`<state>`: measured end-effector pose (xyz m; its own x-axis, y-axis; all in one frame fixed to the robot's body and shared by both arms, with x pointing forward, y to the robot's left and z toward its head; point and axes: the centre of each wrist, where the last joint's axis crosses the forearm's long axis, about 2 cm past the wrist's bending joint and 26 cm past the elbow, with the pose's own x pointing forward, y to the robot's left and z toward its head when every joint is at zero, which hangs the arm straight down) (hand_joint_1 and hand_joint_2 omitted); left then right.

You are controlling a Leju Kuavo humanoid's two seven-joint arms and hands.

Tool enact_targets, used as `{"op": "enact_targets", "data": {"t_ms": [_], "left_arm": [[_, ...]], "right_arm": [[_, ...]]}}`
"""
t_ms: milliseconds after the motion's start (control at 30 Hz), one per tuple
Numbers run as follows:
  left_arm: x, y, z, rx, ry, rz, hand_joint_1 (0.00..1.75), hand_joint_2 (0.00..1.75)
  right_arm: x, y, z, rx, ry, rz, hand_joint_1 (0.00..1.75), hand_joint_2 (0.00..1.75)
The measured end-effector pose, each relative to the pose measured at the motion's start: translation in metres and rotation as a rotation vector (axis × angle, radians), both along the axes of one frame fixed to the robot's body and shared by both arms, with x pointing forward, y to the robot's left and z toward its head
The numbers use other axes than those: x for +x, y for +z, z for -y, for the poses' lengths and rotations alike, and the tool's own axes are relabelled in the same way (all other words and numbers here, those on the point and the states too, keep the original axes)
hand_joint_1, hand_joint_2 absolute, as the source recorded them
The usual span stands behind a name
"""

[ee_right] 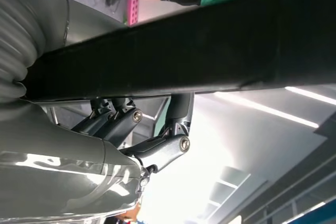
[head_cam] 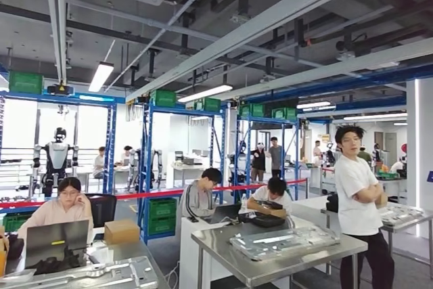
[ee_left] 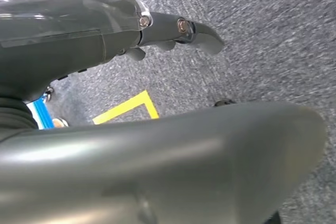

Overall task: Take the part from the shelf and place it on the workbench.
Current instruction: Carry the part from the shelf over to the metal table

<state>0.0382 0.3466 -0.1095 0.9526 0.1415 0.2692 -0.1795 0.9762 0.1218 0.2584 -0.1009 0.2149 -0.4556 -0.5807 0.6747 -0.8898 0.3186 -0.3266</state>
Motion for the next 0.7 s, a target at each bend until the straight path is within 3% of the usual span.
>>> {"op": "enact_targets", "data": {"t_ms": [700], "left_arm": [[0.0025,-0.0001,0.0042,-0.005,-0.019,-0.006,0.0,1.75]], "right_arm": [[0.0,-0.0026,-0.0007,-0.003,-0.001,-0.012,1.75,1.75]]}}
